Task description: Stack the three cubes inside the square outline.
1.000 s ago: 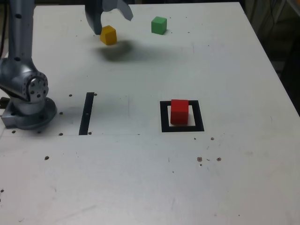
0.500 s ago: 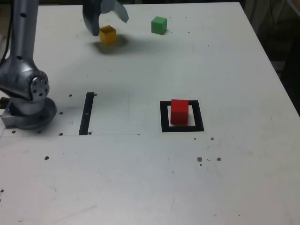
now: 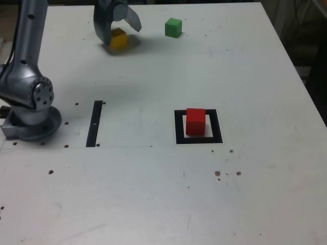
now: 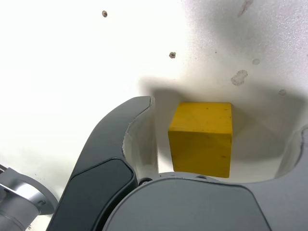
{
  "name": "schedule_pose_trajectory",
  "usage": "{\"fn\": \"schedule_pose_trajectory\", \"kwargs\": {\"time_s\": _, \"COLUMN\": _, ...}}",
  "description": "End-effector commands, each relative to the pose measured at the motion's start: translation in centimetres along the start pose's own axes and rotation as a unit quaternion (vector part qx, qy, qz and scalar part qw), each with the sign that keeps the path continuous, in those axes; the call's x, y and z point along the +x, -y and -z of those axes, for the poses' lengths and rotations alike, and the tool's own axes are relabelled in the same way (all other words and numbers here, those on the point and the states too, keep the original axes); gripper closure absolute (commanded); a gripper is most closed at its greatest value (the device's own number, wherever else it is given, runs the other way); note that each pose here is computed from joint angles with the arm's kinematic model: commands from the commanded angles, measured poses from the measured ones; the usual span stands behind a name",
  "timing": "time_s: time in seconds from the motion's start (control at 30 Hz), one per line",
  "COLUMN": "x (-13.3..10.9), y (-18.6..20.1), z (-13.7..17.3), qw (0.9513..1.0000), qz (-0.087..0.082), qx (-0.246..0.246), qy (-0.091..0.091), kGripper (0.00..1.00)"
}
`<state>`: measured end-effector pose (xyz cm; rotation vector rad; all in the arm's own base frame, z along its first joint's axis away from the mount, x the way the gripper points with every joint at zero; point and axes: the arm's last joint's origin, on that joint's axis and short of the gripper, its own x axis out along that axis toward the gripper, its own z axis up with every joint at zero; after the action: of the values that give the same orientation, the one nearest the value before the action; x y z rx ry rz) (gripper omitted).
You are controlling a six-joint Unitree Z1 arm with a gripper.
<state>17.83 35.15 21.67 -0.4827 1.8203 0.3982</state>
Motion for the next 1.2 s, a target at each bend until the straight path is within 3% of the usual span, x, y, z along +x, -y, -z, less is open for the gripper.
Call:
{"fn": "schedule_pose_trajectory", "kwargs": {"time_s": 0.0, "x": 0.18, "y": -0.01, "z": -0.18, "qw": 1.0, "qz": 0.006, "qx": 0.002, "qy": -0.002, "kGripper": 0.12}}
{"fn": "schedule_pose_trajectory", "kwargs": {"time_s": 0.17, "x": 0.23, "y": 0.23, "z": -0.37, "qw": 0.9999, "qz": 0.012, "qx": 0.005, "qy": 0.0, "kGripper": 0.27}}
{"fn": "schedule_pose_trajectory", "kwargs": {"time_s": 0.47, "x": 0.14, "y": 0.55, "z": -0.47, "qw": 0.9998, "qz": 0.016, "qx": 0.008, "qy": 0.001, "kGripper": 0.65}}
{"fn": "schedule_pose_trajectory", "kwargs": {"time_s": 0.57, "x": 0.14, "y": 0.59, "z": -0.44, "qw": 0.9998, "qz": 0.017, "qx": 0.008, "qy": 0.001, "kGripper": 0.74}}
{"fn": "schedule_pose_trajectory", "kwargs": {"time_s": 1.17, "x": -0.54, "y": 0.89, "z": -0.04, "qw": 0.9998, "qz": 0.015, "qx": 0.011, "qy": 0.004, "kGripper": 0.76}}
